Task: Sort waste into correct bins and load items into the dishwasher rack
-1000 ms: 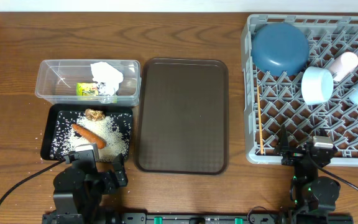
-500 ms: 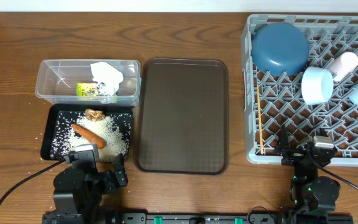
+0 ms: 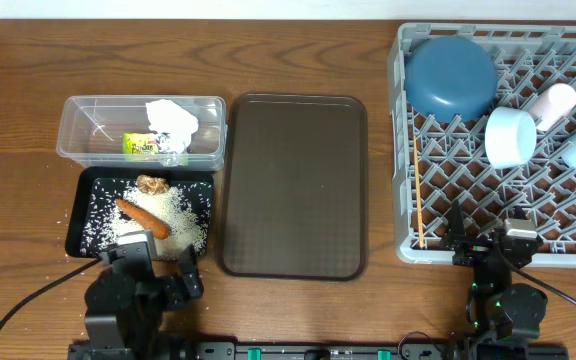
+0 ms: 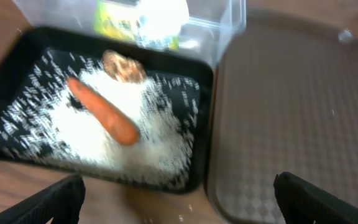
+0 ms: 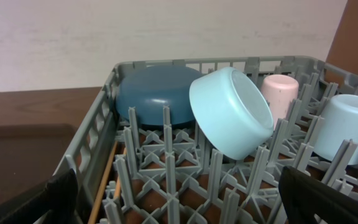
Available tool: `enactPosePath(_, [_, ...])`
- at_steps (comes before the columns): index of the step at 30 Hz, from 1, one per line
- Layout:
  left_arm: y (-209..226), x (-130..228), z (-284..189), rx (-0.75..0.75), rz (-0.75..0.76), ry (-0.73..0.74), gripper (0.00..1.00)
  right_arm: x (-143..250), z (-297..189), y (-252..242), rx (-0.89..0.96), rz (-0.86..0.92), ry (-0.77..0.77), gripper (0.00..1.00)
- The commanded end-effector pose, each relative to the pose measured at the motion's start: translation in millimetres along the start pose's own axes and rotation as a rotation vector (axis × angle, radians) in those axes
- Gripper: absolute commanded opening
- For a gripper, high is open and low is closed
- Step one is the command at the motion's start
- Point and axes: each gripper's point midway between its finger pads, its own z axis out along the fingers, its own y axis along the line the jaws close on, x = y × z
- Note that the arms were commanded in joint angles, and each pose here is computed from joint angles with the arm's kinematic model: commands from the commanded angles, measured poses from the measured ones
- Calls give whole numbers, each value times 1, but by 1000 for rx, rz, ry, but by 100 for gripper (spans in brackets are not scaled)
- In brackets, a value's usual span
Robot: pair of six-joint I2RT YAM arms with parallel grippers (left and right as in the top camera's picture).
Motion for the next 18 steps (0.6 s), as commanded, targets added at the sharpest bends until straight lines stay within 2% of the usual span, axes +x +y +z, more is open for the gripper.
enactPosePath(1, [17, -4, 5, -87, -2, -91, 98, 1, 0, 0, 1, 10, -2, 99])
enactPosePath(7, [27, -1, 37, -103, -27, -210, 98, 1, 0, 0, 1, 10, -2, 99])
enactPosePath(14, [25, -26, 65, -78, 27, -431, 98, 1, 0, 0, 1, 10, -2, 99])
enactPosePath(18, [25, -23, 75, -68, 37, -468, 98, 1, 0, 0, 1, 10, -2, 99])
